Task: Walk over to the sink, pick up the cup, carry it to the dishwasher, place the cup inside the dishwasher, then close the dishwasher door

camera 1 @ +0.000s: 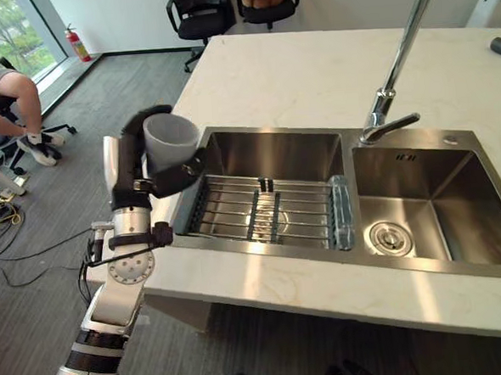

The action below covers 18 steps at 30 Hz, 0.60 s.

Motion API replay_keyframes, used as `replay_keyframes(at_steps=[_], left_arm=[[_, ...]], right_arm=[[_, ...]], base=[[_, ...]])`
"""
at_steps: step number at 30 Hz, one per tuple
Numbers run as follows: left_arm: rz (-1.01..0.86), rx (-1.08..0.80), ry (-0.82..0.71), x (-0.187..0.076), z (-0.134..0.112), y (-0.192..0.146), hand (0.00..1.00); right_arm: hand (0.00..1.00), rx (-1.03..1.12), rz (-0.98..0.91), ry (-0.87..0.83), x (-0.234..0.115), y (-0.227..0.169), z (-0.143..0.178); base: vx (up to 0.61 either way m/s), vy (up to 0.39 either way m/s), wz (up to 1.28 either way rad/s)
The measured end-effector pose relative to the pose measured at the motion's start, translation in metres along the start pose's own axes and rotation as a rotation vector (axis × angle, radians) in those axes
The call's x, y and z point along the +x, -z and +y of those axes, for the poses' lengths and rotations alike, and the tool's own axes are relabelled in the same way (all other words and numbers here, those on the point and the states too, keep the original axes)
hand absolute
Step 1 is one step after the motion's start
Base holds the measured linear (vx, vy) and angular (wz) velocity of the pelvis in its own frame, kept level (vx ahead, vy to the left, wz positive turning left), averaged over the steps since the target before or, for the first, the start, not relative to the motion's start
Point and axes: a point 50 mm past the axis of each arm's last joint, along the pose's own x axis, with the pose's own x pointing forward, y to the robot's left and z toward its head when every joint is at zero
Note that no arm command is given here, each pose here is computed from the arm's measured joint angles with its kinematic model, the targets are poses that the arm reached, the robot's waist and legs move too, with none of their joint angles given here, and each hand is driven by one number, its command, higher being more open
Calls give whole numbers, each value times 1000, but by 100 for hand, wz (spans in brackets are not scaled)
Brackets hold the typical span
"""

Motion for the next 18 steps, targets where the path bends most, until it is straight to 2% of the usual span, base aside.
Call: replay_keyframes(at_steps=[5, 8, 14, 18], left_arm=[[68, -310, -78, -5, -4, 6, 0], [127, -405, -96, -12, -10, 14, 0], [190, -449, -118, -25, -12, 25, 0], [192, -407, -202, -32, 8, 28, 0]], right_arm=[[100, 34, 4, 8, 1, 12, 1], [100, 63, -12, 14, 1, 15, 1], [100, 121, -41, 40, -1, 18, -3], [100, 122, -45, 53, -1, 21, -3]], base=[[-3, -1, 1], [0, 0, 0], [-18, 32, 0], [-38, 26, -10]])
